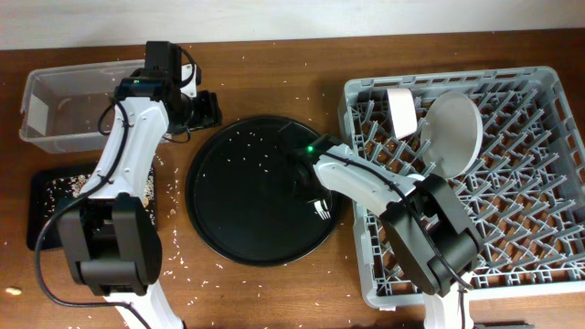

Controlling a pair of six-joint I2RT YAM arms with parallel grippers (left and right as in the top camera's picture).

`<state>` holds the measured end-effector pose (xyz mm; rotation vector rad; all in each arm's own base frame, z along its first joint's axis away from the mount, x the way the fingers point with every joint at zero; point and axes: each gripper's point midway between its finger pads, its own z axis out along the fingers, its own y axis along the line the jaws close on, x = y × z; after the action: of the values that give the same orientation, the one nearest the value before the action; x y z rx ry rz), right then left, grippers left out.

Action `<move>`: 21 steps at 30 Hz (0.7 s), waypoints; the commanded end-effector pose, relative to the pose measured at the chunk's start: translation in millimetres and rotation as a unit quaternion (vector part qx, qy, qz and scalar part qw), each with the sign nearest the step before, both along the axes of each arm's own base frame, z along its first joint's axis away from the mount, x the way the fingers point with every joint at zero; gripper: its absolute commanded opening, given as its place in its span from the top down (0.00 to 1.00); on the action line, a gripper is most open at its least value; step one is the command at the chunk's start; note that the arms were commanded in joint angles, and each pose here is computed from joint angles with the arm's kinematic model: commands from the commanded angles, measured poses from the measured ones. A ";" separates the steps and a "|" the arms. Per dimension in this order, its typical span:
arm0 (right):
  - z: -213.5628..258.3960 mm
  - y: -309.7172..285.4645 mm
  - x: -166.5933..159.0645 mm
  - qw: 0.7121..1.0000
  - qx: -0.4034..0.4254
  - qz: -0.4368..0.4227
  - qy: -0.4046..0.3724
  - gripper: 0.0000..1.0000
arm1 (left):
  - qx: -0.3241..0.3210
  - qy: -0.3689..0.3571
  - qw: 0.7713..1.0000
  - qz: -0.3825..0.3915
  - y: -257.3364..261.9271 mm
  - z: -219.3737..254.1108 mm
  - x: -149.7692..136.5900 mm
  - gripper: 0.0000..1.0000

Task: Sort waste into correct bins and load items into the dishwasher rack
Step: 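Grasp the white plastic fork on the black tray with the right gripper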

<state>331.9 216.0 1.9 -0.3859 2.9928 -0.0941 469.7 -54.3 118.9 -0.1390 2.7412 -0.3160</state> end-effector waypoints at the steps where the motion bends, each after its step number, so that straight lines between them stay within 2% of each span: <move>1: -23.4 -24.9 -16.9 0.998 -0.046 -0.010 0.036 0.90 | 0.002 -0.012 1.000 0.003 3.5 8.3 4.0 0.30; 5: -23.1 -25.8 -19.1 0.998 -0.047 -0.011 0.041 0.93 | 0.002 -0.012 1.000 0.003 3.5 8.3 4.0 0.28; 7: -22.5 -26.4 -20.0 0.998 -0.049 -0.011 0.043 0.95 | 0.002 -0.012 1.000 0.003 3.5 8.3 4.0 0.22; 8: -21.0 -26.6 -20.4 0.998 -0.050 -0.011 0.044 0.95 | 0.002 -0.012 1.000 0.003 3.5 8.3 4.0 0.16; 9: -17.9 -26.3 -20.0 0.998 -0.049 -0.011 0.043 0.96 | 0.002 -0.012 1.000 0.003 3.5 8.3 4.0 0.07; 10: -13.6 -24.9 -17.9 0.998 -0.046 -0.011 0.039 0.96 | 0.002 -0.012 1.000 0.003 3.5 8.3 4.1 0.04; 21: 40.1 -15.5 -4.4 0.999 -0.042 -0.010 0.033 0.96 | 0.002 -0.012 1.000 0.003 3.5 8.3 4.1 0.01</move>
<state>317.0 196.6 25.0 -0.3994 3.0903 -0.2298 469.8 -54.2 118.9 -0.1385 2.7408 -0.3153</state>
